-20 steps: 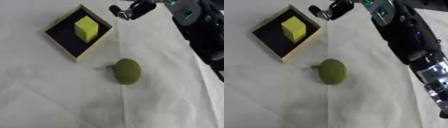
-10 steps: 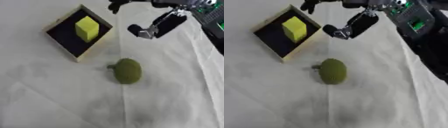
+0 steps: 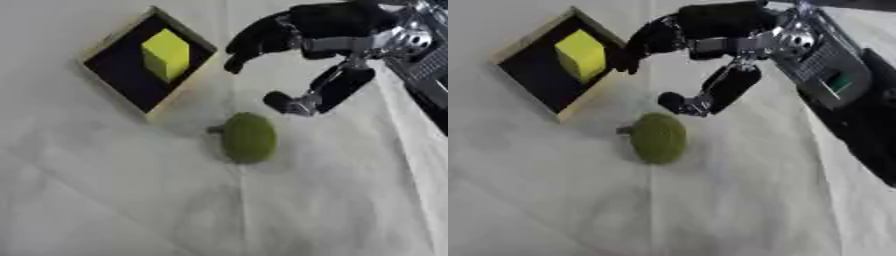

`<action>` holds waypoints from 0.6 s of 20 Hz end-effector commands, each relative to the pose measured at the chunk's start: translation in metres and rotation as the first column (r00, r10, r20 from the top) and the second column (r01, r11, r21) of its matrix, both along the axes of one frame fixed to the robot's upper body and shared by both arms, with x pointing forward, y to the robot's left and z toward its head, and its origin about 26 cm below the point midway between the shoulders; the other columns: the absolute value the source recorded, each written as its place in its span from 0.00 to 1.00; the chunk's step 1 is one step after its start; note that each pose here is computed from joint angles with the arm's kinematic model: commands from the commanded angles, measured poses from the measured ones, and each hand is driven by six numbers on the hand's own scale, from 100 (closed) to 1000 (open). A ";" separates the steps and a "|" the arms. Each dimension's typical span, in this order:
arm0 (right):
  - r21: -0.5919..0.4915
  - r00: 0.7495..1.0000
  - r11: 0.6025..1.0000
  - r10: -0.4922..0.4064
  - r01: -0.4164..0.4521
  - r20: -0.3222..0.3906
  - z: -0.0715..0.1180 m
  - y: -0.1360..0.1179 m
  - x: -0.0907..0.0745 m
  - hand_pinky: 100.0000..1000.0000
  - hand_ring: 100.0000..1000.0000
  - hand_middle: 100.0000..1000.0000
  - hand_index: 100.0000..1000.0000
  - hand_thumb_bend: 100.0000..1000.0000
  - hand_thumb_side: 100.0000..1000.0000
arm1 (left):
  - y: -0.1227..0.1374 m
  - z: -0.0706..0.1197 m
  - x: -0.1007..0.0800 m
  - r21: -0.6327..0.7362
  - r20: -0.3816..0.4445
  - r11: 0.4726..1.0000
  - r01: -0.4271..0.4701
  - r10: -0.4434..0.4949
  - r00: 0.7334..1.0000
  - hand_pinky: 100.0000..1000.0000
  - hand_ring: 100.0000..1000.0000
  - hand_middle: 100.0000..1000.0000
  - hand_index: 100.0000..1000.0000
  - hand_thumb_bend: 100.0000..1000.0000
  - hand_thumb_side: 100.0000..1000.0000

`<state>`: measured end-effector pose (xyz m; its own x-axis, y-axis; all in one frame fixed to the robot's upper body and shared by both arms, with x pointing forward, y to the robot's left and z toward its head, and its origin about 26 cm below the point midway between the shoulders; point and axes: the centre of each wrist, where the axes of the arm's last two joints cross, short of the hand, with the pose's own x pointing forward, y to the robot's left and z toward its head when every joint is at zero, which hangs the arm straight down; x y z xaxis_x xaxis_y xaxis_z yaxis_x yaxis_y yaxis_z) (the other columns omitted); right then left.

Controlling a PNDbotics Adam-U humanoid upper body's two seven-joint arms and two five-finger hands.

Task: Pick up objects on the table and place them in the box.

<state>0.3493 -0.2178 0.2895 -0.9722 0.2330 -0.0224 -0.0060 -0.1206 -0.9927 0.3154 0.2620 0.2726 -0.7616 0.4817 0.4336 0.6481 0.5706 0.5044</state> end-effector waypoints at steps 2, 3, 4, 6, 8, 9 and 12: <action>-0.139 0.998 0.990 0.042 -0.035 0.047 0.000 -0.005 -0.003 0.91 0.92 0.75 0.93 0.00 0.14 | 0.004 0.010 -0.005 0.027 0.041 0.999 -0.016 0.015 0.999 0.81 0.60 0.65 0.78 0.00 0.64; -0.146 0.999 0.989 0.033 -0.026 0.043 -0.004 -0.007 -0.002 0.91 0.92 0.75 0.94 0.00 0.14 | 0.004 0.010 -0.005 0.029 0.041 0.999 -0.017 0.015 0.999 0.81 0.60 0.65 0.78 0.00 0.64; -0.151 0.999 0.988 0.026 -0.019 0.043 -0.006 -0.008 -0.002 0.92 0.93 0.75 0.94 0.00 0.14 | 0.005 0.010 -0.005 0.030 0.042 0.999 -0.017 0.016 0.999 0.81 0.60 0.65 0.78 0.00 0.64; -0.153 0.999 0.988 0.011 -0.004 0.046 -0.011 -0.010 -0.001 0.92 0.93 0.76 0.95 0.00 0.18 | 0.005 0.010 -0.005 0.033 0.041 0.999 -0.016 0.015 0.999 0.81 0.60 0.65 0.78 0.00 0.64; -0.148 0.999 0.989 -0.003 0.011 0.054 -0.015 -0.011 -0.001 0.93 0.94 0.77 0.96 0.00 0.24 | 0.005 0.011 -0.005 0.035 0.043 0.999 -0.016 0.015 0.999 0.81 0.60 0.65 0.78 0.00 0.64; -0.147 0.998 0.989 -0.009 0.017 0.055 -0.017 -0.012 -0.001 0.93 0.94 0.77 0.96 0.00 0.28 | 0.005 0.011 -0.005 0.035 0.043 0.999 -0.016 0.015 0.999 0.81 0.60 0.65 0.78 0.00 0.64; -0.160 0.999 0.987 -0.020 0.028 0.050 -0.026 -0.013 0.000 0.93 0.94 0.77 0.96 0.00 0.38 | 0.005 0.011 -0.005 0.037 0.045 0.999 -0.016 0.014 0.999 0.81 0.59 0.65 0.78 0.00 0.64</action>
